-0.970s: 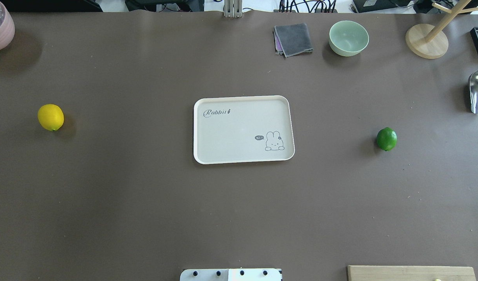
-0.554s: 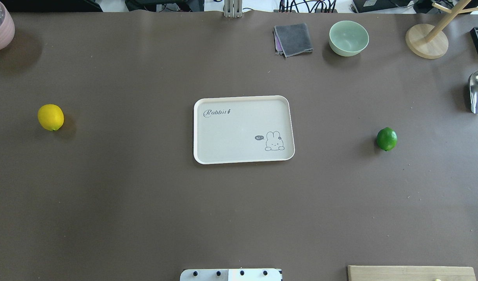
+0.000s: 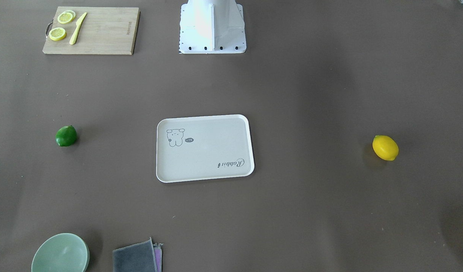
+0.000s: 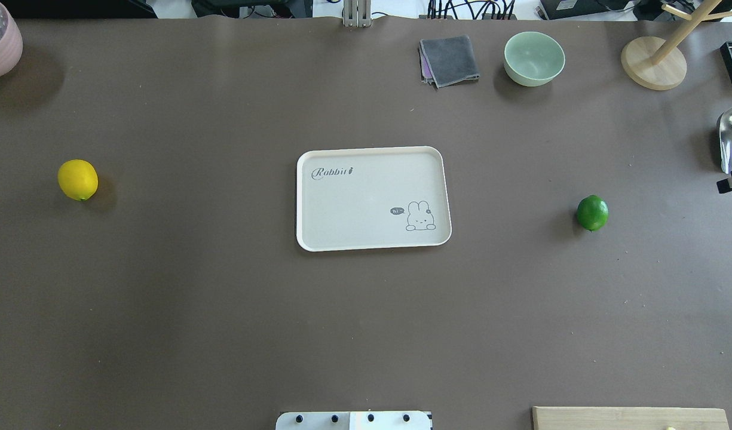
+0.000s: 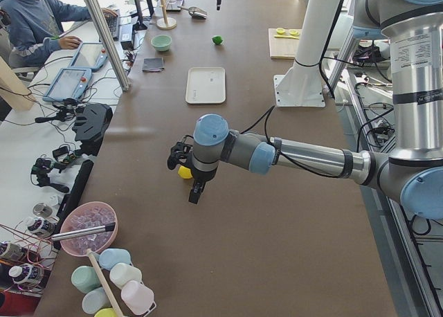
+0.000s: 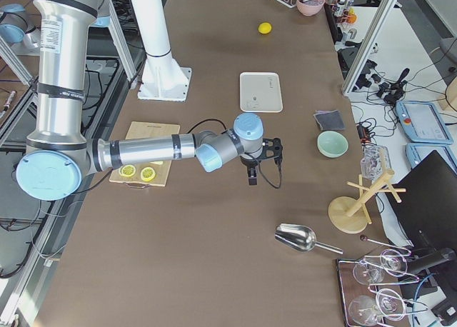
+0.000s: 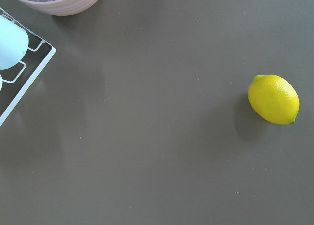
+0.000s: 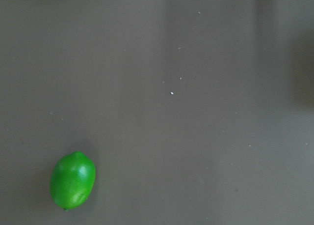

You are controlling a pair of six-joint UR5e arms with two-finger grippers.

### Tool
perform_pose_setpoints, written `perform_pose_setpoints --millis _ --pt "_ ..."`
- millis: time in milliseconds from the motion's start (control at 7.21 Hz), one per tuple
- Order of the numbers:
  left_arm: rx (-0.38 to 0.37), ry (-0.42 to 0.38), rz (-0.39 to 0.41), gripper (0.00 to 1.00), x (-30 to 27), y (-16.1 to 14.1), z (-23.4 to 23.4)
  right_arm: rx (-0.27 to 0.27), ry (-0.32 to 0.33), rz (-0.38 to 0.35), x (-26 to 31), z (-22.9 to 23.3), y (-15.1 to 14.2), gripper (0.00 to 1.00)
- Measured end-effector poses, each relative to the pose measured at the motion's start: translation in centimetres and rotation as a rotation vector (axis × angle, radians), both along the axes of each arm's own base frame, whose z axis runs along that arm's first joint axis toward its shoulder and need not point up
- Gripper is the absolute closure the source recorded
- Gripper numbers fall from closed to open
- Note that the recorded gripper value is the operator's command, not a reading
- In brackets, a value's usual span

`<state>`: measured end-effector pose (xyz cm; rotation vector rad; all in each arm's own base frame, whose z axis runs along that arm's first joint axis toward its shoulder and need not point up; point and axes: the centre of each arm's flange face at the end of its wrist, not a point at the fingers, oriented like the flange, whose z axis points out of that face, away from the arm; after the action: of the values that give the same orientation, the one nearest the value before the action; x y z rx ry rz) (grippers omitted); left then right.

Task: Place all lemons on tray

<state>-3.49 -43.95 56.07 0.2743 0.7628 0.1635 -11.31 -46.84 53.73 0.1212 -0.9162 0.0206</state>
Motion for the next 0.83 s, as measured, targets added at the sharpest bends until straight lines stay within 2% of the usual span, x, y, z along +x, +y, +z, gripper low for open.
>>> perform_pose_setpoints --millis 416,832 --pt "-0.031 0.013 -0.035 0.02 0.4 -0.5 -0.5 -0.110 0.015 0.072 -8.2 -2.9 -1.7 0.03" --pt "-0.055 0.024 -0.051 0.02 2.6 -2.9 -1.5 -0.145 0.050 0.032 -13.4 -1.9 -0.8 0.06"
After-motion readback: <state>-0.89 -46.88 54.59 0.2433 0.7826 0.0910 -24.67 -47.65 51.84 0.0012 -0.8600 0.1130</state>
